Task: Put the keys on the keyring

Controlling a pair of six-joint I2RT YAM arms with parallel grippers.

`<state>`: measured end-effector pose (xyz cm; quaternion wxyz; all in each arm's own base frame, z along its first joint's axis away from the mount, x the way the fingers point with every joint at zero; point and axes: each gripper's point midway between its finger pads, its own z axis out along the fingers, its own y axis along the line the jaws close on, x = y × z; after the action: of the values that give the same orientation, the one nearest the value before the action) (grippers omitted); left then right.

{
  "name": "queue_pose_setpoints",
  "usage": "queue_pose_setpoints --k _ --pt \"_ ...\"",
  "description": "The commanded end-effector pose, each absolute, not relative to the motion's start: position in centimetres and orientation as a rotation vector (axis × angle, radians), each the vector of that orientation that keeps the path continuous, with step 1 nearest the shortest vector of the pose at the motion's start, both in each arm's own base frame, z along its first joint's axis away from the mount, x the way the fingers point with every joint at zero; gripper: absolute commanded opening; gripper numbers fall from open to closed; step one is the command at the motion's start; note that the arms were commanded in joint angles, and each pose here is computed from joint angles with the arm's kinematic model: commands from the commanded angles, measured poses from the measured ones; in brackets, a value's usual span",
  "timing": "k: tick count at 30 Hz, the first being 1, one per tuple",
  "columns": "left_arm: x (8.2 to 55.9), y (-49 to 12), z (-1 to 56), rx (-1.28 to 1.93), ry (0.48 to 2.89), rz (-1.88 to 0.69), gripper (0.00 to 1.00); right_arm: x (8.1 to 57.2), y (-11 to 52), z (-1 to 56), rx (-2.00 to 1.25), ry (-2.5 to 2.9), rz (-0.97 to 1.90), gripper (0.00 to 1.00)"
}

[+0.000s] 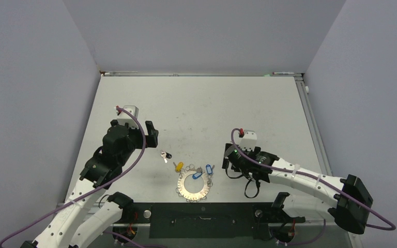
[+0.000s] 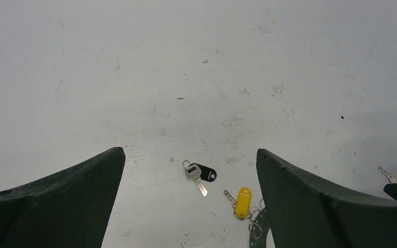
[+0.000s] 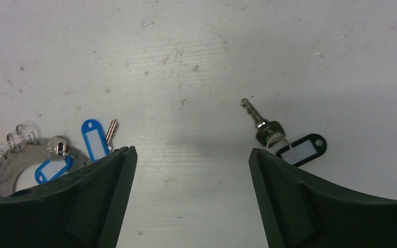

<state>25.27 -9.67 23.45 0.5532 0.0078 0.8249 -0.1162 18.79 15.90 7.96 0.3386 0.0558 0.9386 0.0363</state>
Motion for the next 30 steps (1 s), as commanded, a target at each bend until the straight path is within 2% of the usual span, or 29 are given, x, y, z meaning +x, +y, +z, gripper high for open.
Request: queue_pose_setpoints --k 1,11,19,24,30 --pt "25.5 -10.2 24.5 0.027 1.913 -0.305 0.97 17.6 19.0 7.8 0.116 2.411 0.214 0.8" --pt "25.6 -10.6 24.2 0.041 1.918 -0.314 0.99 13.0 25.2 6.9 -0.126 2.383 0.325 0.72" --pt "25.6 -11.2 23.6 0.066 1.939 -0.319 1.0 7.7 30.0 5.4 -0.608 2.306 0.346 0.71" --pt "25.5 -11.4 23.6 0.071 1.939 -0.322 0.95 5.0 31.2 4.4 -0.874 2.206 0.283 0.71" --pt "25.4 -11.4 23.6 0.075 1.938 -0.321 0.94 4.8 31.1 4.4 -0.971 2.127 0.207 0.71"
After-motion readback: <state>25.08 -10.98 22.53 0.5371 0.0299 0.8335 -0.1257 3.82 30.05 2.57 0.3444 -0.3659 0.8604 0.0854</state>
